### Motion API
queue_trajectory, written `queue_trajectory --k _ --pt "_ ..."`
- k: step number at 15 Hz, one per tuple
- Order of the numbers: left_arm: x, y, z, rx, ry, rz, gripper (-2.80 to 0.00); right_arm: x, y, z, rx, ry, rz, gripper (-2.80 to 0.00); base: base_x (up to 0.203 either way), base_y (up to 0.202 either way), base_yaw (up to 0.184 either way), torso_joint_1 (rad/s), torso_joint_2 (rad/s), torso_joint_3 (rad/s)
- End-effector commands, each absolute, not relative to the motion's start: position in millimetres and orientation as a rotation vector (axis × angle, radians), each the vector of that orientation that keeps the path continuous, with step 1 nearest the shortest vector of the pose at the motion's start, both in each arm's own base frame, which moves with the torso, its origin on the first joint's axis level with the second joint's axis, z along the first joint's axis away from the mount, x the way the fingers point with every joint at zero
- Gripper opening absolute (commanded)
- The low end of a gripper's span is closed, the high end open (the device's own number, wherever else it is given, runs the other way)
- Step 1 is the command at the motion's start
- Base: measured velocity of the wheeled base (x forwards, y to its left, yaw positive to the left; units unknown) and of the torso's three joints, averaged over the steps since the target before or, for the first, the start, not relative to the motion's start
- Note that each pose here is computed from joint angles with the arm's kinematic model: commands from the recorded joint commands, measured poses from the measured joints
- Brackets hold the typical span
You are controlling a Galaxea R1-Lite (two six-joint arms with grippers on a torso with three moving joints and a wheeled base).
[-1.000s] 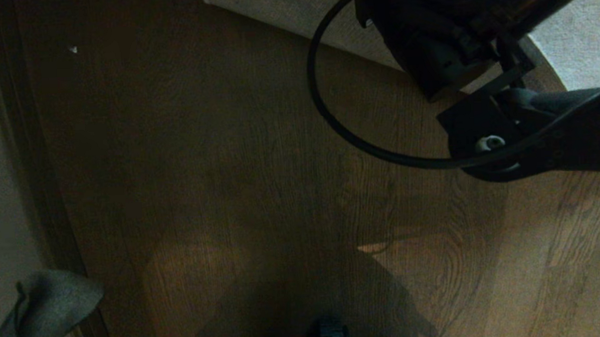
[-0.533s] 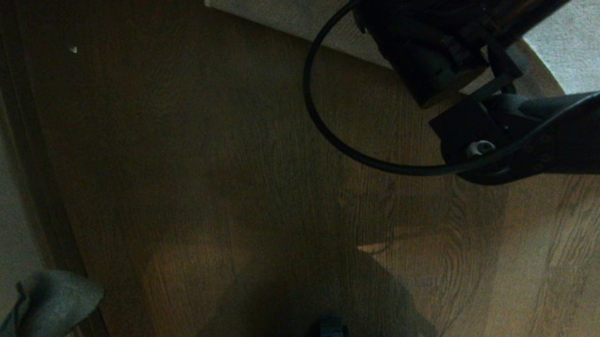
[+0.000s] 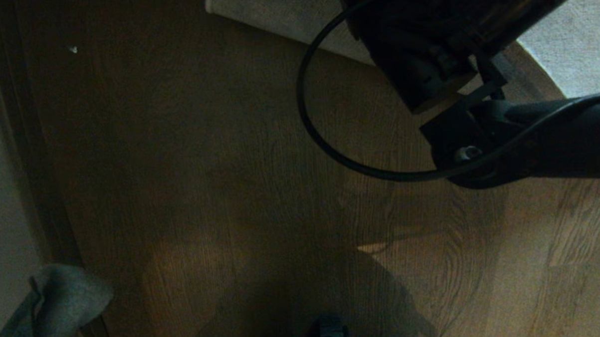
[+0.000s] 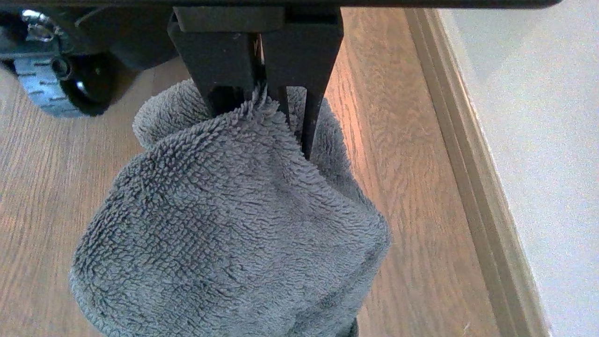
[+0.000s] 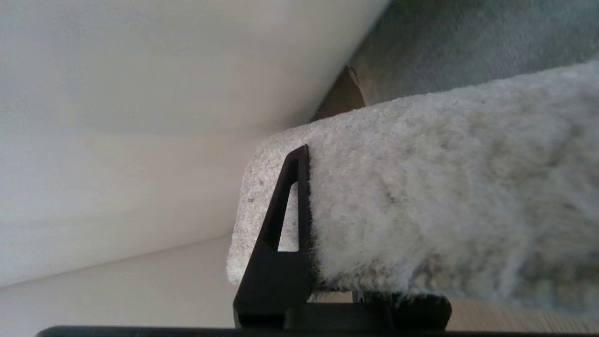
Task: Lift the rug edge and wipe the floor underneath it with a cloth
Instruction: Wipe the floor under the carpet with a rag
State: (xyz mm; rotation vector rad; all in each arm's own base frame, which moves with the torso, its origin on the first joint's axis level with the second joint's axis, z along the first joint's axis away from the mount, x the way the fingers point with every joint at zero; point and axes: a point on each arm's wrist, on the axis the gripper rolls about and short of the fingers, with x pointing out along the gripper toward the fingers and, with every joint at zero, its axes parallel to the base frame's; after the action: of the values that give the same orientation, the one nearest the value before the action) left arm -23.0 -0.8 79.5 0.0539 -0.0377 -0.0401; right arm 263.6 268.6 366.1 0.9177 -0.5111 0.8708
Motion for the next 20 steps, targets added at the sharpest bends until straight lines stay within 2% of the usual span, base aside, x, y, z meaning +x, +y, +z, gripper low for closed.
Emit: queue_trajectory --k 1,4,7,13,20 --pt "-24 -1 84 0.061 -0.054 -0.064 -2.8 268 275 359 0.918 -0.495 0.872 -2.8 0.0 0.0 0.0 0.0 0.0 0.0" --pt "-29 -5 97 0.091 -0.108 -0.211 -2.8 268 274 360 0.921 -0.498 0.872 -2.8 0.0 0.0 0.0 0.0 0.0 0.0" --pt "-28 -5 104 0.091 -0.098 -0.217 -2.8 267 273 360 0.922 -0.499 0.872 -2.8 0.0 0.0 0.0 0.0 0.0 0.0" --pt "-8 -5 135 0.051 0.033 -0.252 -2.8 264 269 366 0.927 -0.513 0.874 -2.8 0.0 0.0 0.0 0.0 0.0 0.0" --pt "38 -12 162 0.044 0.208 -0.414 -2.8 260 264 373 0.933 -0.53 0.875 -2.8 0.0 0.0 0.0 0.0 0.0 0.0"
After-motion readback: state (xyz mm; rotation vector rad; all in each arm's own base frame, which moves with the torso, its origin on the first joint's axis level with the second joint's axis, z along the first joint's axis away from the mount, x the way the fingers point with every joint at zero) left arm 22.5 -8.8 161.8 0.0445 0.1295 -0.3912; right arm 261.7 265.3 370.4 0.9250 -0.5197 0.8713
